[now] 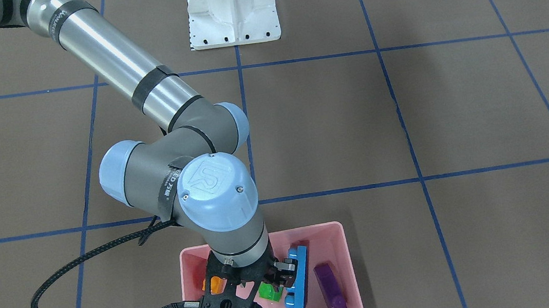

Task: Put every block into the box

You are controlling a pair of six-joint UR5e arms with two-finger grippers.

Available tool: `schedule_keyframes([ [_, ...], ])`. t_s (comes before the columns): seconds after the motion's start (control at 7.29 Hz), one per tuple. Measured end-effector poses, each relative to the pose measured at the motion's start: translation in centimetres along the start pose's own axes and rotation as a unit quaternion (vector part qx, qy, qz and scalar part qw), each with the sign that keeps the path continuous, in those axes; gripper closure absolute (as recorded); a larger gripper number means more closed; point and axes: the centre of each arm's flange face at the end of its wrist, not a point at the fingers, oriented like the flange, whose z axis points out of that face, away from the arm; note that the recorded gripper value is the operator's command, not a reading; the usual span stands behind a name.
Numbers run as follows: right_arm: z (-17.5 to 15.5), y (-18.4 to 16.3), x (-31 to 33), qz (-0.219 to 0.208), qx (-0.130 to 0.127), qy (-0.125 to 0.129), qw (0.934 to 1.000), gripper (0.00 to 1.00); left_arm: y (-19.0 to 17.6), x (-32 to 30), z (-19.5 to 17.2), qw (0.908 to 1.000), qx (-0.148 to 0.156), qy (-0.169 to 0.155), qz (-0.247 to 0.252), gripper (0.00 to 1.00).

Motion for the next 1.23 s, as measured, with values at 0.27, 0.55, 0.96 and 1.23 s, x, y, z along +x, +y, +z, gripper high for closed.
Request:
schedule_keyframes([
  [0.27, 0.0, 0.5, -0.2, -0.003, -0.013, 0.006, 0.9999, 0.01, 0.1, -0.5, 0.6, 1.0, -0.006, 0.001, -0.005, 0.0],
  [0.55, -3.1, 0.2, -0.1, -0.028, -0.036, 0.031, 0.9985, 0.0, 0.0, -0.3, 0.3, 1.0, -0.005, 0.0, -0.008, 0.0],
  [0.96, -10.4, -1.3, 7.3, -0.047, -0.063, 0.021, 0.9967, 0.0, 1.1, -2.3, 2.2, 0.9999, -0.009, -0.004, -0.009, 0.0],
  [1.23, -13.9, -2.4, 14.6, -0.085, -0.069, 0.036, 0.9933, 0.0, 4.0, -4.3, 4.4, 0.9998, 0.013, -0.007, 0.012, 0.0],
])
